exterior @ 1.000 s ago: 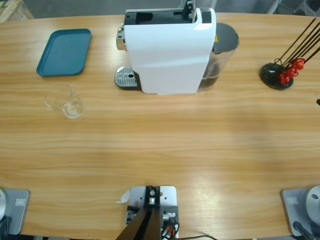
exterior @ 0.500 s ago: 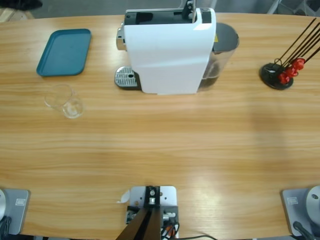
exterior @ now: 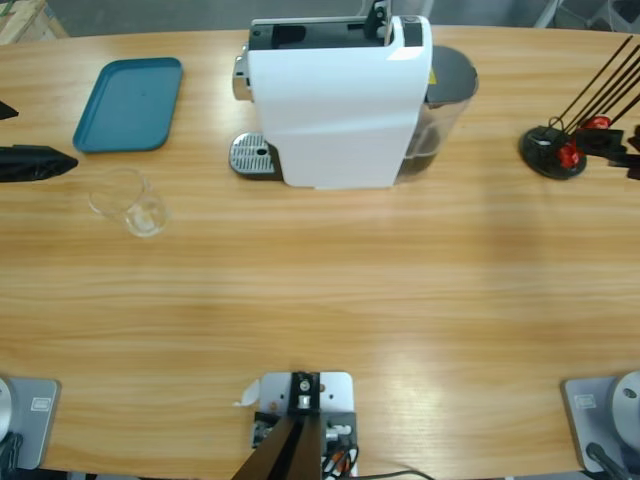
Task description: Pour coffee
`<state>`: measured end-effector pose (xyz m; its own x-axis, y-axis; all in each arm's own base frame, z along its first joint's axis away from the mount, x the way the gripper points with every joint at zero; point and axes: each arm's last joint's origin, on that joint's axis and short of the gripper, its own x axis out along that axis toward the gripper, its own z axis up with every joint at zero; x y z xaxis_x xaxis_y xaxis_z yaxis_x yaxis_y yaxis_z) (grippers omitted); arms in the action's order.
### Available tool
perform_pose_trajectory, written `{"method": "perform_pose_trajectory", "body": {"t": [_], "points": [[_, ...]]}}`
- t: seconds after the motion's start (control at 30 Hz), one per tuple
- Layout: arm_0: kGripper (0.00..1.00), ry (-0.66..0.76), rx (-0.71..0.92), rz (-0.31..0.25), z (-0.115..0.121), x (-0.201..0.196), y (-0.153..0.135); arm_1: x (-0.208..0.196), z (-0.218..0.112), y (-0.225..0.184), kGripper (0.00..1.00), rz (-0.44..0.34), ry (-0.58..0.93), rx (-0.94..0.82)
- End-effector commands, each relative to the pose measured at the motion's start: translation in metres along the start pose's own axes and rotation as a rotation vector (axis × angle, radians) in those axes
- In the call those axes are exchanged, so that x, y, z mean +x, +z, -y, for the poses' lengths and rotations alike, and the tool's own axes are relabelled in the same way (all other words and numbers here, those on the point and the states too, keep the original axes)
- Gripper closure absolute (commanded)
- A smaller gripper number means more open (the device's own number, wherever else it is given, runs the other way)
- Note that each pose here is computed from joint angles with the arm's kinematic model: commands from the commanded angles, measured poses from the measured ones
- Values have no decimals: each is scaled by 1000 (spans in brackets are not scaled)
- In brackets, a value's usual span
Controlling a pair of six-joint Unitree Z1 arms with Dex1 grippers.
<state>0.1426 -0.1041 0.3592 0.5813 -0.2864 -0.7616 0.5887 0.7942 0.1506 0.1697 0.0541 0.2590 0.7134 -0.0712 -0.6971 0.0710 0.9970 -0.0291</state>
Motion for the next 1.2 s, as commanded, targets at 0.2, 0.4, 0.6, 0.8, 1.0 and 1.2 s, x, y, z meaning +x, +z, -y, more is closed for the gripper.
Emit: {"method": "perform_pose_trajectory", "body": {"t": [0.2, 0.4, 0.6, 0.8, 1.0, 1.2], "points": [[0, -17, -9, -38, 5, 17, 2, 41, 14, -6, 305, -35, -100, 28], [0, -16, -11, -33, 5, 26, 10, 51, 16, -8, 358, -33, -107, 37], [1, -16, -14, -28, 5, 27, 12, 52, 17, -8, 466, -10, -103, 22], [4, -16, -17, -26, 5, 26, 12, 58, 17, -9, 487, -8, -101, 18], [4, -16, -18, -30, 5, 27, 12, 60, 16, -9, 497, -5, -89, 21], [4, -17, -21, -32, 6, 27, 11, 58, 16, -10, 616, 0, -85, 12]]}}
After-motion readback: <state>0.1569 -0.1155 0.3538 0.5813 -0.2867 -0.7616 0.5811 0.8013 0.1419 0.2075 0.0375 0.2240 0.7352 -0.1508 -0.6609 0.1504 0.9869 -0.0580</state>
